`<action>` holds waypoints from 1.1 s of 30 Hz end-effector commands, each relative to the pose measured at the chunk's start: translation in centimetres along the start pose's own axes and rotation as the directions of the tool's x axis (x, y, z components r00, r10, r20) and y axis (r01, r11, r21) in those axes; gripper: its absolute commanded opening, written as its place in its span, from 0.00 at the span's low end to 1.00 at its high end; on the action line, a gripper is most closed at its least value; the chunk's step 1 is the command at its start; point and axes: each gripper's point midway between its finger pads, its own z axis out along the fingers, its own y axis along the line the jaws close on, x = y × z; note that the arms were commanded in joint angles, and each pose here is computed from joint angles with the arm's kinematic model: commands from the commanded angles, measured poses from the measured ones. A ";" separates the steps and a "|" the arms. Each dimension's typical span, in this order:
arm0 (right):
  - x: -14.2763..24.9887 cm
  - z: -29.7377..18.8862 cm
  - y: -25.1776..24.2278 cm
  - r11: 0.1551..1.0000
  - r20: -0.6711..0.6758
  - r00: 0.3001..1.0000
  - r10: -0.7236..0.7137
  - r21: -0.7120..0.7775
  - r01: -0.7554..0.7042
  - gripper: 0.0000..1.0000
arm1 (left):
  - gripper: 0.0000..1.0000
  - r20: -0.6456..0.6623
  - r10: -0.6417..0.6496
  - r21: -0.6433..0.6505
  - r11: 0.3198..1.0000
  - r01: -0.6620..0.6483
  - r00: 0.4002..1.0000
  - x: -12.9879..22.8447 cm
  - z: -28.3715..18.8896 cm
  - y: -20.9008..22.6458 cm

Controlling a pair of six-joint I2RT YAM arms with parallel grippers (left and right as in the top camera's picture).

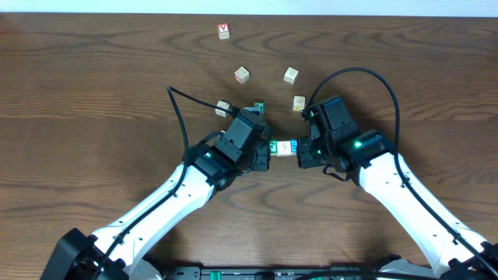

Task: Lift 3 blocks

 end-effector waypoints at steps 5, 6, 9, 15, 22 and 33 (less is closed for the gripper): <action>0.4 -1.7 6.7 0.959 -0.020 0.997 -0.079 -0.274 0.070 0.01 | 0.07 0.012 0.070 0.243 0.967 -0.071 0.997 -1.1 -2.7 -6.7; 0.4 -1.6 6.6 0.960 -0.019 0.997 -0.079 -0.272 0.070 0.01 | 0.07 0.012 0.070 0.243 0.967 -0.071 0.997 -1.1 -2.7 -6.7; 0.4 -1.6 6.6 0.960 -0.019 0.997 -0.078 -0.272 0.070 0.01 | 0.07 0.012 0.070 0.243 0.967 -0.071 0.997 -1.1 -2.7 -6.7; 0.4 -1.6 6.6 0.960 -0.019 0.997 -0.078 -0.272 0.070 0.01 | 0.07 0.009 0.070 0.241 0.968 -0.070 0.998 -1.1 -2.6 -6.6; 0.4 -1.6 6.6 0.960 -0.021 0.997 -0.078 -0.272 0.070 0.01 | 0.07 -0.014 0.066 0.229 0.972 -0.061 0.998 -0.7 -1.8 -6.4; 0.7 -0.8 6.4 0.963 -0.044 0.996 -0.076 -0.261 0.062 0.01 | 0.07 -0.035 0.074 0.222 0.973 -0.065 0.997 -0.1 -1.1 -6.4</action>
